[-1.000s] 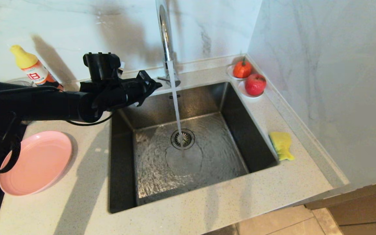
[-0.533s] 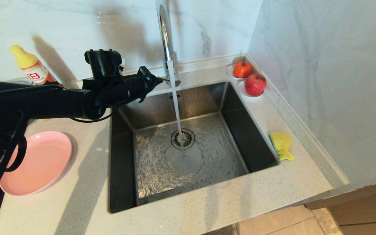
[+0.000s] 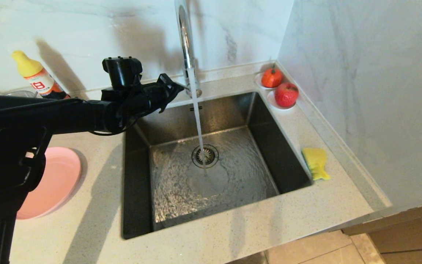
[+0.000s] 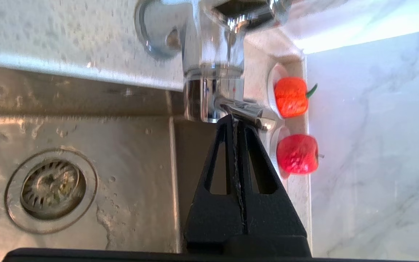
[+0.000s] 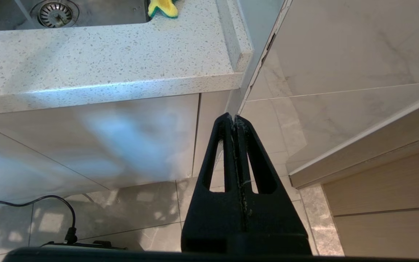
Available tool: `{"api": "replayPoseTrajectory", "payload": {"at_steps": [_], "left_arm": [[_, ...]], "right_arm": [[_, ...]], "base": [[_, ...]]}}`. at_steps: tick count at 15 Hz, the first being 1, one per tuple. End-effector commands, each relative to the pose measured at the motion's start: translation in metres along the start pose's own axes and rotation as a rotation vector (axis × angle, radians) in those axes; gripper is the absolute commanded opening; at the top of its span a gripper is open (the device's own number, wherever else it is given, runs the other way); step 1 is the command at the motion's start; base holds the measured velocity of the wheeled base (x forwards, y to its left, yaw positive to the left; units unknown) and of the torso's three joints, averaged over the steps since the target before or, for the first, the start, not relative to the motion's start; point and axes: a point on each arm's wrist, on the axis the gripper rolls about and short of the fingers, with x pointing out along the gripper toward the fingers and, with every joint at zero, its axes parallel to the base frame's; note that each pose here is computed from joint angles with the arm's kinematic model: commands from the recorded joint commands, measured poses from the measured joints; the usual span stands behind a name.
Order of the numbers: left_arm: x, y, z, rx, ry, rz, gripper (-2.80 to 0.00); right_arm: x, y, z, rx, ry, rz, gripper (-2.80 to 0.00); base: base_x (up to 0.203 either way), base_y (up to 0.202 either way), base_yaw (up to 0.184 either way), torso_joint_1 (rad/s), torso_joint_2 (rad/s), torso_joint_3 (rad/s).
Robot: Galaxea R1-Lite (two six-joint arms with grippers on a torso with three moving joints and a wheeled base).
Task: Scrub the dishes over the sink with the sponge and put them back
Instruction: Turn off the faucet
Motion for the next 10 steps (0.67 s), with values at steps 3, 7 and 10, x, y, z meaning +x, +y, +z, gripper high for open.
{"api": "replayPoseTrajectory", "payload": {"at_steps": [3,7,10], "left_arm": [[0.002,0.003,0.003,-0.002,-0.018,-0.012,-2.8],[0.0,0.011,0.011,-0.002,-0.035,-0.003,-2.8],[-0.001,0.019,0.016,-0.002,-0.048,0.011,-2.8]], "right_arm": [[0.0,0.0,0.0,0.0,0.0,0.001,-2.8],[0.0,0.0,0.0,-0.002,0.0,0.001,-2.8],[0.0,0.0,0.0,-0.002,0.0,0.001,-2.8]], "base": [[0.0,0.0,0.0,0.0,0.0,0.0],[0.0,0.0,0.0,0.0,0.0,0.0],[0.0,0.0,0.0,0.0,0.0,0.0]]}}
